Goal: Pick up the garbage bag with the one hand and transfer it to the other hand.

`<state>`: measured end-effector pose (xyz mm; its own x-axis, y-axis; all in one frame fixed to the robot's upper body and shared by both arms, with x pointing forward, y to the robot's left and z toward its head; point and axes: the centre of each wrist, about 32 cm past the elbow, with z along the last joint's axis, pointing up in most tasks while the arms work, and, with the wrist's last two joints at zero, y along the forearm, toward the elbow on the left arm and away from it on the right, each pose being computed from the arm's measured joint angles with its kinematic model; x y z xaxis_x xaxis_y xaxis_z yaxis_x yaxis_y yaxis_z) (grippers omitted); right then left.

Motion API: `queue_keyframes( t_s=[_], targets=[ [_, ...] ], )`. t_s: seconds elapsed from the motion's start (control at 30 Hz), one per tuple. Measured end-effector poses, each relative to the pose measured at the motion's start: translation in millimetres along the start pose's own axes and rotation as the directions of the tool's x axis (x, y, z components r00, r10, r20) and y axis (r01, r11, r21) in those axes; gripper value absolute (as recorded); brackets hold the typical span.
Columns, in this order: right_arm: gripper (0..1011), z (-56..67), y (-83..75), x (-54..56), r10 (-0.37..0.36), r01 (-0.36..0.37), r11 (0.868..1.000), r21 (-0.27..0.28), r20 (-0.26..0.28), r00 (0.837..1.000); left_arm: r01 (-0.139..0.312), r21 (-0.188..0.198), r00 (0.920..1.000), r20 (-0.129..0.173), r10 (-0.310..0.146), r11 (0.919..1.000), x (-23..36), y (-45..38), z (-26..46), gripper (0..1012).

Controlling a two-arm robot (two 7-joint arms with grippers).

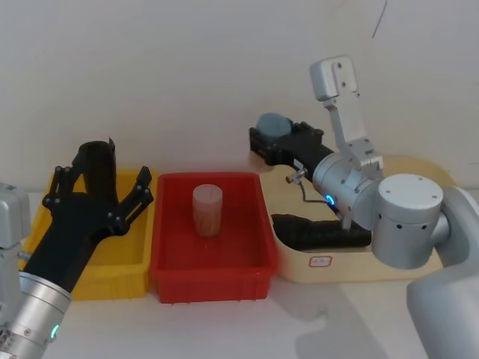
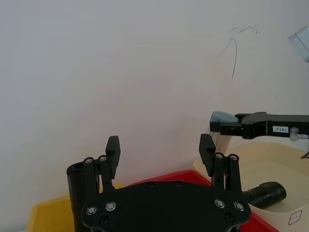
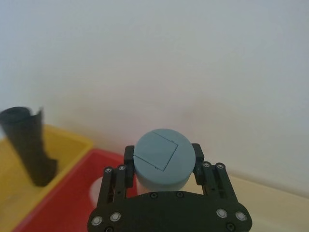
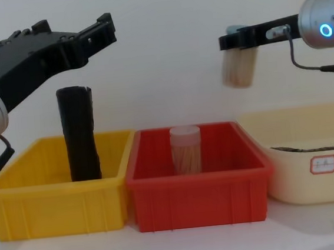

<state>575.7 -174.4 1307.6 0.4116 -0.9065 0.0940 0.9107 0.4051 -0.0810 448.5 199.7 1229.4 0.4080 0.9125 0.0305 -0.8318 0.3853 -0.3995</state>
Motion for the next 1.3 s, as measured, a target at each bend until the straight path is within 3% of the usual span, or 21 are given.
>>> queue_keyframes(
  t_s=[0.37, 0.6, 0.87, 0.93, 1.1, 1.3],
  targets=[
    [666, -18.0, 14.2, 4.6, -0.162, 0.163, 0.987, -0.003, 0.086, 0.983, 0.000, 0.000, 1.0000, 0.000, 0.000, 1.0000, 0.0, 0.0, 0.0, 1002],
    [666, -44.1, 28.7, 5.1, -0.263, 0.272, 0.962, -0.029, 0.172, 0.949, 0.000, 0.000, 1.0000, 0.000, 0.000, 1.0000, 0.0, 0.0, 0.0, 1001],
    [670, -70.3, 41.7, 7.2, -0.325, 0.351, 0.934, -0.069, 0.242, 0.914, 0.000, 0.000, 1.0000, 0.000, 0.000, 1.0000, 0.0, 0.0, 0.0, 1002],
    [696, -72.0, 42.4, 7.5, -0.328, 0.355, 0.932, -0.073, 0.246, 0.912, 0.000, 0.000, 1.0000, 0.000, 0.000, 1.0000, 0.0, 0.0, 0.0, 1001],
    [883, -81.1, 46.4, 10.2, -0.343, 0.378, 0.920, -0.100, 0.255, 0.904, 0.000, 0.000, 1.0000, 0.000, 0.000, 1.0000, 0.0, 0.0, 0.0, 1001],
    [1002, -81.7, 46.5, 14.5, -0.349, 0.382, 0.916, -0.120, 0.231, 0.908, 0.000, 0.000, 1.0000, 0.000, 0.000, 1.0000, 0.0, 0.0, 0.0, 1002]
  ],
)
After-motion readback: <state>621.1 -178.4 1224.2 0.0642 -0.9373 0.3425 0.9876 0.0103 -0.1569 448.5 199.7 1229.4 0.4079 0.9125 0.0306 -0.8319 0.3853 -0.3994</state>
